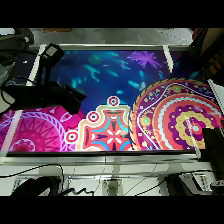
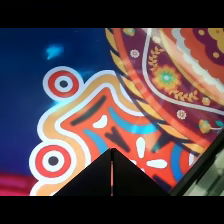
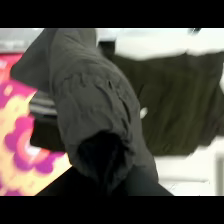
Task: Fold the clothes and pants, and hang the long-sleeved shirts on hangers.
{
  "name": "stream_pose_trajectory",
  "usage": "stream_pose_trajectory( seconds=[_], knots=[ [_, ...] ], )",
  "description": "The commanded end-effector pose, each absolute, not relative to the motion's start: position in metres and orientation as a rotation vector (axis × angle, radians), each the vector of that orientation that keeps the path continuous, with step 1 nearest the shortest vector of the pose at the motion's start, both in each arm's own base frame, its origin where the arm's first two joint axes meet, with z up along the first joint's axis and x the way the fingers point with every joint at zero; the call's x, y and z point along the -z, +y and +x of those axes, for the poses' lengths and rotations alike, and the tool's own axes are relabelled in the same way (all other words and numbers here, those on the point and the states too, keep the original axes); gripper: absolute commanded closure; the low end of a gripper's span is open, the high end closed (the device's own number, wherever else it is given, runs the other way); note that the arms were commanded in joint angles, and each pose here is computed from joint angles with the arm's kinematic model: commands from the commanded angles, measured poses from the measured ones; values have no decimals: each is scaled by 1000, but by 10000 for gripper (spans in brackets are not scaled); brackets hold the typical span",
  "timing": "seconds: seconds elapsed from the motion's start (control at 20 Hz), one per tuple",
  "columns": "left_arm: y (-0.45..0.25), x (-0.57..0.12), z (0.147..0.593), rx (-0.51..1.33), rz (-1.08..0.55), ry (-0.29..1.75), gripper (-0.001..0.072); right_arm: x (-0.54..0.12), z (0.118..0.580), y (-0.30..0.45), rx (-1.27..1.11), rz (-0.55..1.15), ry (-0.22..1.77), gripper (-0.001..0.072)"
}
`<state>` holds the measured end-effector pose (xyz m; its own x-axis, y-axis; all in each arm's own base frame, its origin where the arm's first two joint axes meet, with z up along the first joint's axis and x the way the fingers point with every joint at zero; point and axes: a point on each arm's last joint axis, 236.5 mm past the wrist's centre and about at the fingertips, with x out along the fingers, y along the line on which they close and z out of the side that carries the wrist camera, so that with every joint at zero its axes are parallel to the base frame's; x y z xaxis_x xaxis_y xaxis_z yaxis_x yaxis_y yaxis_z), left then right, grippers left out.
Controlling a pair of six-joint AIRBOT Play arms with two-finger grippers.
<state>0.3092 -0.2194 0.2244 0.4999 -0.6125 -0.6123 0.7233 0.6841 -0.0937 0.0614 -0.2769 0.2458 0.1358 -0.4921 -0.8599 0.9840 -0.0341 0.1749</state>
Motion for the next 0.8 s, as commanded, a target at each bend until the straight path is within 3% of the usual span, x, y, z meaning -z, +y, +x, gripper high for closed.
stream_pose_trajectory(
  seconds=[0.0,0.15,0.2,0.3,0.6,0.75],
  knots=[
    [-220,-228,313,806,179,645,701,-236,75,-250,1350,1215,627,568],
    [-220,-227,312,806,179,646,701,-238,73,-249,1400,1284,558,556],
    [-220,-227,312,806,180,646,701,-238,70,-250,1428,1302,540,451],
    [-220,-227,312,806,179,646,700,-238,67,-251,1459,1326,516,32],
    [-219,-227,312,806,179,646,700,-251,74,-274,1424,1222,436,84],
    [-219,-228,313,804,178,642,701,-276,116,-293,1208,1052,385,424]
  ],
)
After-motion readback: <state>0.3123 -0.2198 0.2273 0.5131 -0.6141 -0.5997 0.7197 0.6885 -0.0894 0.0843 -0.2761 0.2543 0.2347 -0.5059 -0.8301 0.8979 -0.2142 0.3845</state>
